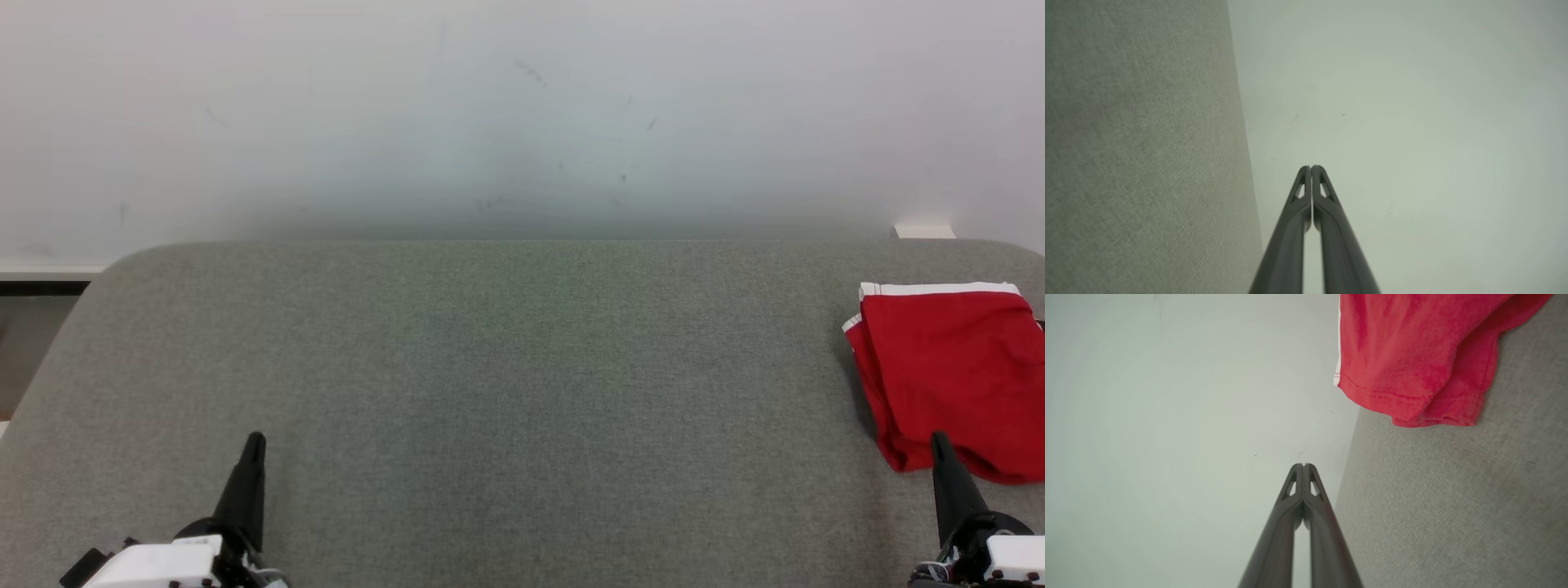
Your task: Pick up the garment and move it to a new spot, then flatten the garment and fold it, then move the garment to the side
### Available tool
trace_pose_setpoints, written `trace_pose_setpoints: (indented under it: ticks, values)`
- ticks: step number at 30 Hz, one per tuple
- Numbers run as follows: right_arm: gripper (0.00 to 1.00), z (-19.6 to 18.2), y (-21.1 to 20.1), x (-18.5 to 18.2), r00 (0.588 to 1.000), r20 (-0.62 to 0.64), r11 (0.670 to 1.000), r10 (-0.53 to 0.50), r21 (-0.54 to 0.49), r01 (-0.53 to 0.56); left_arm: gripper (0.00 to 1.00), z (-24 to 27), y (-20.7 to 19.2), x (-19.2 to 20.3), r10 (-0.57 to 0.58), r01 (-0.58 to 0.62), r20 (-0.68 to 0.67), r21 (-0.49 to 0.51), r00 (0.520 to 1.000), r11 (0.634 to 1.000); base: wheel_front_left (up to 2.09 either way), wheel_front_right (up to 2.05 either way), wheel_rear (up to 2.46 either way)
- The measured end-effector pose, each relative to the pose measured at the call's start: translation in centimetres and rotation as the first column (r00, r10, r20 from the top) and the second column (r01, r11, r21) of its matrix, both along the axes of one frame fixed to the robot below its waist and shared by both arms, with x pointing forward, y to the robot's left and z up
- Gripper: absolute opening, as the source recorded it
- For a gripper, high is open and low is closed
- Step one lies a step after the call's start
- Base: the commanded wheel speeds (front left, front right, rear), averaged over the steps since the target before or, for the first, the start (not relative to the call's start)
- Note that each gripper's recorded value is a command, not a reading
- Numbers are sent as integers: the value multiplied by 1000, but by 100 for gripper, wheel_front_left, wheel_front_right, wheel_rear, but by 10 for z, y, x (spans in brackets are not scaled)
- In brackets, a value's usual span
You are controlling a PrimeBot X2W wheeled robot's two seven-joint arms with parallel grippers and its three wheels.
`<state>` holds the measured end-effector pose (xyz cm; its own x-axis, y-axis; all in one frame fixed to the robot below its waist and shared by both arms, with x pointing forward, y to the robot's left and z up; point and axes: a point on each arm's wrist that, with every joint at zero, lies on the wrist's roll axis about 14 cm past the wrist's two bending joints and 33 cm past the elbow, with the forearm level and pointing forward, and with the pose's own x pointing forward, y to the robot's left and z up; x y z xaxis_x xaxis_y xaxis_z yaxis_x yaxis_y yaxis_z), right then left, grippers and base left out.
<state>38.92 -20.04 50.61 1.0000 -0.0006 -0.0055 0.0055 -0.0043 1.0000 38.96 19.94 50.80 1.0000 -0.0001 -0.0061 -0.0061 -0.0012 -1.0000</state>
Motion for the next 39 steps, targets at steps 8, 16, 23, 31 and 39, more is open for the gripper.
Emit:
trace_pose_setpoints:
  ticks: [8, 16, 23, 31, 39]
  values:
    - [0, 0, 0, 0, 1000, 0, 1000, 0, 0, 0, 0, 0, 0, 0, 0, 0, 0, 0, 1000, 1000, 0, 0, 0]
    - [0, 0, 0, 0, 1000, 0, 1000, 0, 1, 0, 0, 0, 0, 0, 0, 0, 0, 0, 1000, 1000, 0, 0, 0]
    - [0, 0, 0, 0, 1000, 0, 1000, 0, 1, 0, 0, 0, 0, 0, 0, 0, 0, 0, 1000, 1000, 0, 0, 0]
    - [0, 0, 0, 0, 1000, 1, 1000, 0, 1, 0, 0, 0, 0, 0, 0, 0, 1, 0, 1000, 1000, 0, 0, 0]
    - [0, 0, 0, 0, 1000, 1, 1000, -1, 1, 1, 0, 0, 0, 0, 0, 0, 0, 0, 1000, 1000, 0, 0, 0]
